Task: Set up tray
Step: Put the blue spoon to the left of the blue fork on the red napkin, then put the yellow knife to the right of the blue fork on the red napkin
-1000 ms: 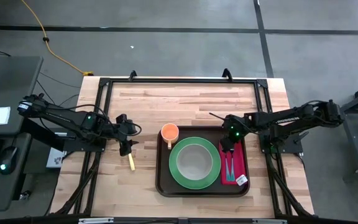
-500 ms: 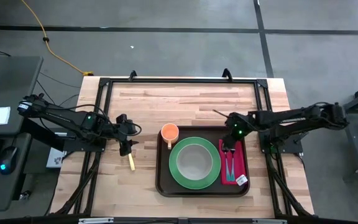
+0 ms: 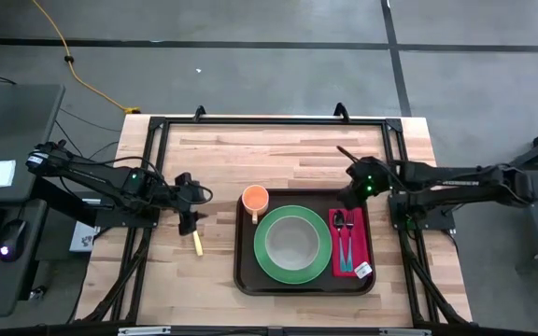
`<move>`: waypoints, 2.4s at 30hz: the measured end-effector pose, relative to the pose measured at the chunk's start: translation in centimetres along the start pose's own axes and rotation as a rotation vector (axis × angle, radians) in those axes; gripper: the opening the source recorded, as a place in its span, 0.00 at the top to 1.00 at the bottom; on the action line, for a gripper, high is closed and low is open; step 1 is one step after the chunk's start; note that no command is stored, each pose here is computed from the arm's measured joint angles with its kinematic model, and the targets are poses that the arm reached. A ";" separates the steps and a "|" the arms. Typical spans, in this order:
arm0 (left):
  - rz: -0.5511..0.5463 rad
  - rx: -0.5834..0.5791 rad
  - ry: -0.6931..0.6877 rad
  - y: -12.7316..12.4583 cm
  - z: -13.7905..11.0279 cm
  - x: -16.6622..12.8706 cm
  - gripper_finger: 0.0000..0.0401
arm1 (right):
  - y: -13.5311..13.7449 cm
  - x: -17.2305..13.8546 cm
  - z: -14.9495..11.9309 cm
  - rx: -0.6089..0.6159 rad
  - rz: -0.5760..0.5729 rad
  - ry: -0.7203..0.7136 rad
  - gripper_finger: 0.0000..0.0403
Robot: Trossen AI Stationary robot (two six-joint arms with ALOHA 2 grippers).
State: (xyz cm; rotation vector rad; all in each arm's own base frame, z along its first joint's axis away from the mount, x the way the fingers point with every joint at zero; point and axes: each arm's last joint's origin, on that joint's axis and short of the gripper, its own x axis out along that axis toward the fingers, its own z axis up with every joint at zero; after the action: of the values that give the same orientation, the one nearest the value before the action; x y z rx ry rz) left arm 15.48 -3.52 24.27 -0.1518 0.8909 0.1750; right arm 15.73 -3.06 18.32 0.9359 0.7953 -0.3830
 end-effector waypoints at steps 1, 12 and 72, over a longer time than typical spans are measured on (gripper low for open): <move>-0.011 0.000 0.005 0.0 0.0 0.0 0.30 | 0.0 -0.2 0.0 -0.002 0.001 -0.016 0.79; -0.098 -0.145 0.074 -0.2 -0.3 0.0 0.30 | 0.7 -0.9 0.6 -0.031 0.075 -0.108 0.79; 0.253 -0.648 0.399 -0.9 -2.0 5.1 0.30 | -0.4 -1.5 2.7 -0.179 0.030 -0.272 0.79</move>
State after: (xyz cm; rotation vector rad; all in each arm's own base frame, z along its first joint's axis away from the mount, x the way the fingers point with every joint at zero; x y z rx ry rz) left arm 17.31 -4.35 19.14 -0.6962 1.2267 0.6876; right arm 15.69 -5.61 20.19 0.7089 0.5561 -0.3965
